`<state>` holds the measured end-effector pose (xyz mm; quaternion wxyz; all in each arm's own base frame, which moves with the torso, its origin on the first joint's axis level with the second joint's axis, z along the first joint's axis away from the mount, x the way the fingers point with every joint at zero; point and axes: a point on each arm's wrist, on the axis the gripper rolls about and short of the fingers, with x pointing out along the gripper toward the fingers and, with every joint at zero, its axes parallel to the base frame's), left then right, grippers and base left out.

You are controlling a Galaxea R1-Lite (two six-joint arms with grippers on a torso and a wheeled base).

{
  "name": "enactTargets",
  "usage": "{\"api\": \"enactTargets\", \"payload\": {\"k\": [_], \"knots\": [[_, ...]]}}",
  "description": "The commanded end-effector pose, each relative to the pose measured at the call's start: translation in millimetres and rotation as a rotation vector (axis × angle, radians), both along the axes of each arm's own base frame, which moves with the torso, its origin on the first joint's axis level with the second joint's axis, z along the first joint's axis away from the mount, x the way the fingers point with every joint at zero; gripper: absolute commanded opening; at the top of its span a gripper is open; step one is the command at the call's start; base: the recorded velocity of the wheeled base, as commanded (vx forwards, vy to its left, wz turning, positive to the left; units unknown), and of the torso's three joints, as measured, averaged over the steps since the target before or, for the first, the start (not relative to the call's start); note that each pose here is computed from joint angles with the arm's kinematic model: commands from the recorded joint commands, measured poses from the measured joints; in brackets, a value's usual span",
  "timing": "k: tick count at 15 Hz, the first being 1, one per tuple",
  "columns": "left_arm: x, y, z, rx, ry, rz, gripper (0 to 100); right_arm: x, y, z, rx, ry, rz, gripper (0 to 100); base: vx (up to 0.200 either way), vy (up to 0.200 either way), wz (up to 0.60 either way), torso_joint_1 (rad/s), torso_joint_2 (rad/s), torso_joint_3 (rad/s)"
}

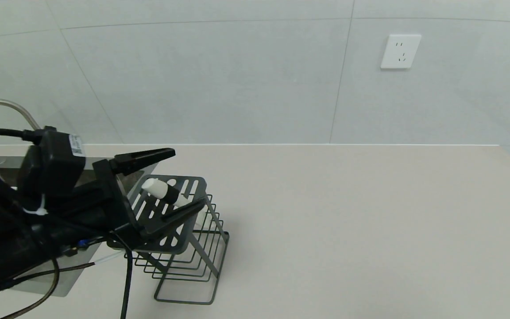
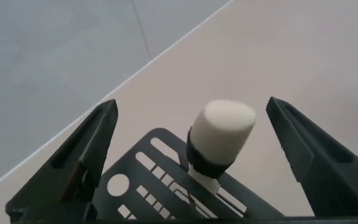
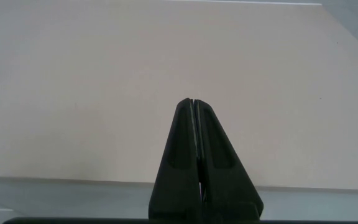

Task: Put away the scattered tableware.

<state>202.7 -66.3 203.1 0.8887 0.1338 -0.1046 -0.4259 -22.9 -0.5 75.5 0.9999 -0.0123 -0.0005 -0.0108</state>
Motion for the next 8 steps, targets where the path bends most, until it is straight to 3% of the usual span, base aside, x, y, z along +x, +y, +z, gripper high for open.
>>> {"api": "enactTargets", "payload": {"k": [1, 2, 3, 4, 5, 6, 8], "knots": [[-36.8, 9.5, 30.8, -0.042, -0.157, -0.001, 100, 0.1, 0.0, 0.0, 0.000, 0.001, 0.000, 0, 0.000, 0.000, 0.00, 0.000, 0.00, 0.000], [-46.8, 12.1, 36.5, -0.052, -0.190, -0.002, 100, 0.1, 0.0, 0.0, 0.000, 0.001, 0.000, 0, 0.000, 0.000, 0.00, 0.000, 0.00, 0.000], [-81.4, 21.0, 50.0, -0.091, -0.281, -0.002, 100, 0.1, 0.0, 0.0, 0.000, 0.001, 0.000, 0, 0.000, 0.000, 0.00, 0.000, 0.00, 0.000], [-94.6, 24.5, 53.2, -0.110, -0.302, -0.005, 100, 0.1, 0.0, 0.0, 0.000, 0.001, 0.000, 0, 0.000, 0.000, 0.00, 0.000, 0.00, 0.000], [-143.9, 37.5, 56.1, -0.183, -0.323, -0.014, 100, 0.1, 0.0, 0.0, 0.000, 0.001, 0.000, 0, 0.000, 0.000, 0.00, 0.000, 0.00, 0.000], [-177.5, 46.4, 51.9, -0.214, -0.311, -0.014, 100, 0.1, 0.0, 0.0, -0.001, 0.001, 0.000, 0, 0.000, 0.000, 0.00, 0.000, 0.00, 0.000], [-236.8, 59.3, 32.7, -0.246, -0.232, 0.015, 100, 0.1, 0.0, 0.0, -0.003, 0.001, 0.000, 0, 0.000, 0.000, 0.00, 0.000, 0.00, 0.000]]}}
